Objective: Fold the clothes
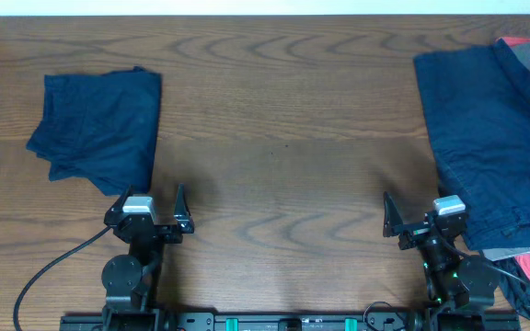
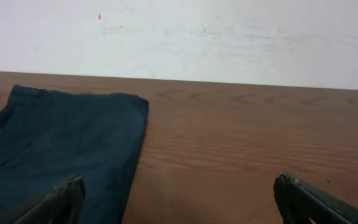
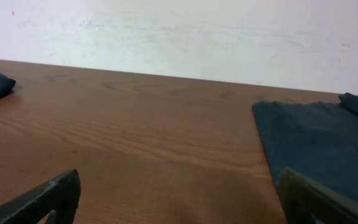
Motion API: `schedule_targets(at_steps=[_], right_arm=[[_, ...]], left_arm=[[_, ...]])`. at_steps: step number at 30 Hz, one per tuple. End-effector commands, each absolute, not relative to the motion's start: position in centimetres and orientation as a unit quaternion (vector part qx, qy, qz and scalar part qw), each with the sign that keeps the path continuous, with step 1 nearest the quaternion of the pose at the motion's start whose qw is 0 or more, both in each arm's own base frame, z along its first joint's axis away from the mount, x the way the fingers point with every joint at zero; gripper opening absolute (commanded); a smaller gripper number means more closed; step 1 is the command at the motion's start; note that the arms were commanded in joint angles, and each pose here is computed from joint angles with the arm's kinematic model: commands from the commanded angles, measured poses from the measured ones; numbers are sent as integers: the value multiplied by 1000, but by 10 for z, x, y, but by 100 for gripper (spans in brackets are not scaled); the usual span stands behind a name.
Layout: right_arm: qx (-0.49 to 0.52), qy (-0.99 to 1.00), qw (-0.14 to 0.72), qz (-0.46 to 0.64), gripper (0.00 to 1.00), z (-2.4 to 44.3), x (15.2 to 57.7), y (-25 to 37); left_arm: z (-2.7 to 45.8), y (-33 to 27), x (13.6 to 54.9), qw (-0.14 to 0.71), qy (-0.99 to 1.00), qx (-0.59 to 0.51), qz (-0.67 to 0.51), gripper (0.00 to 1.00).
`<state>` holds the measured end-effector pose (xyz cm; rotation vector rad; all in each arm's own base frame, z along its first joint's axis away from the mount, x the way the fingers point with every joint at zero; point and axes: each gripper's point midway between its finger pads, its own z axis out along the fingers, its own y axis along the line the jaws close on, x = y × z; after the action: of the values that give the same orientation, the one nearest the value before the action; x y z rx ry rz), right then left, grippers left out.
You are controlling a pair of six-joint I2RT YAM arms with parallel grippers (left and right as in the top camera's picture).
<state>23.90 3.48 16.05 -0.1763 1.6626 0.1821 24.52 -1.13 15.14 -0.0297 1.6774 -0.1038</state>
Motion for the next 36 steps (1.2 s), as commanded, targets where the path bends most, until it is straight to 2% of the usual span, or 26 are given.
schedule_targets(at_steps=[1, 36], right_arm=[[-90, 734, 668, 79, 99, 160, 238, 38], [-90, 734, 667, 92, 99, 161, 238, 41]], left_arm=[[138, -16, 244, 651, 758, 2, -51, 98], [138, -16, 244, 650, 758, 2, -51, 98]])
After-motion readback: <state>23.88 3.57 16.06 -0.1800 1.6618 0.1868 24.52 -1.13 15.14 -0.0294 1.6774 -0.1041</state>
